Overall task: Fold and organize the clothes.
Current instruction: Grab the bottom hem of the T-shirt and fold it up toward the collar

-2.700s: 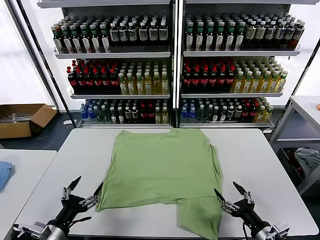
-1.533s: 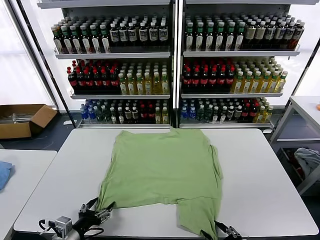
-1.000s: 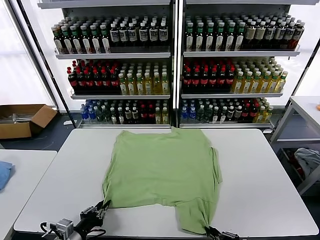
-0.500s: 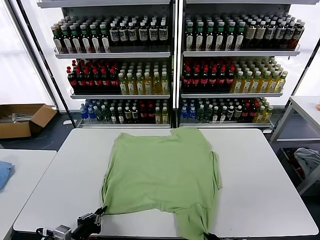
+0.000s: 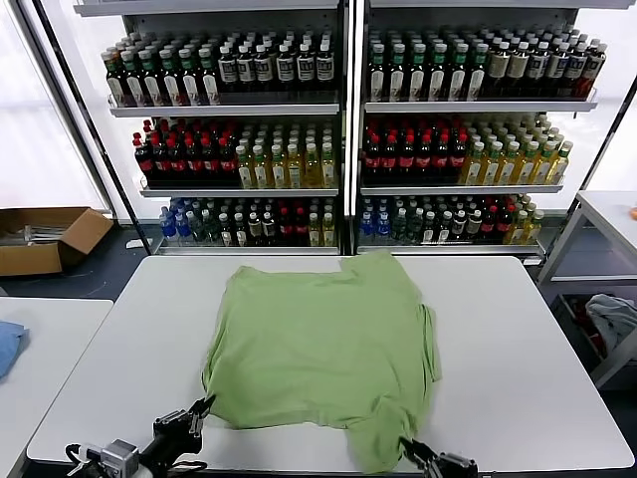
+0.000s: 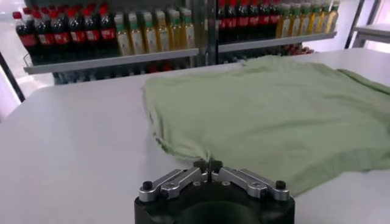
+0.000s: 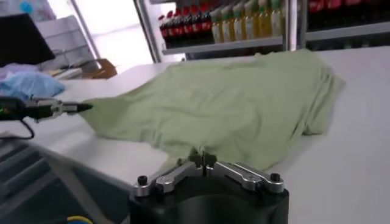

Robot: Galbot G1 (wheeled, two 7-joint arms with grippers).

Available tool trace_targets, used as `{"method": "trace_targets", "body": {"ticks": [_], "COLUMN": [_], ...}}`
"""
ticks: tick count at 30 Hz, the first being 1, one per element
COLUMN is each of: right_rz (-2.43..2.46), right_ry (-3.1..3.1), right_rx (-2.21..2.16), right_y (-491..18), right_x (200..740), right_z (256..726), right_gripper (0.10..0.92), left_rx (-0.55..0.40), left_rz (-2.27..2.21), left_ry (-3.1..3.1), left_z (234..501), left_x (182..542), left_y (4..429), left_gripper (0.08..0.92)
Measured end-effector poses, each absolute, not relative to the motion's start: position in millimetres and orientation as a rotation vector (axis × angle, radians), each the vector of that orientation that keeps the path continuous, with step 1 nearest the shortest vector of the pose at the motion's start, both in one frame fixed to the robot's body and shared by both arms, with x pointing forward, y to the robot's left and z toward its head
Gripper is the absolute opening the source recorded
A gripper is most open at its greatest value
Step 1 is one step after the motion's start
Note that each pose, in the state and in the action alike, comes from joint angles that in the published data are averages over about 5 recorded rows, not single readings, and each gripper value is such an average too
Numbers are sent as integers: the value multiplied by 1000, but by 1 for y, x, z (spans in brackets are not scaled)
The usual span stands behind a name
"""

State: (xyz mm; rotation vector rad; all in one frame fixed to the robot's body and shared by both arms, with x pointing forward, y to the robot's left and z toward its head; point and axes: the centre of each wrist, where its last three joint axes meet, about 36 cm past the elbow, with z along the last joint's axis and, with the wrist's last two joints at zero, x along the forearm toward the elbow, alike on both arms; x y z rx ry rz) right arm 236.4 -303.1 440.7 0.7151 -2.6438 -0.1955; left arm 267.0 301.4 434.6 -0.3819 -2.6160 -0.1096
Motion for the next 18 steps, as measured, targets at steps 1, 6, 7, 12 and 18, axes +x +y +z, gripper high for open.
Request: {"method": "trace_targets", "body": {"ticks": [1, 6, 7, 12, 18], "right_rz": [-205, -254, -260, -282, -309], "right_ry": [-2658, -2721, -2732, -2782, -2813], "right_rx": [704, 642, 630, 574, 527], "right_y": [-304, -308, -309, -312, -311], "right_x": [242, 270, 276, 308, 350], "right_z": [441, 440, 440, 437, 427], "right_gripper": [106, 106, 106, 106, 106], "left_rx": [-379, -375, -376, -371, -347], "left_rz": [-106, -94, -92, -73, -45], "left_ry": [-2621, -2641, -2645, -2670, -2703], "left_z": [435, 437, 438, 438, 438], "left_x": [270, 290, 295, 319, 353], "left_y": [302, 305, 306, 309, 315], "left_gripper": [88, 88, 88, 88, 88]}}
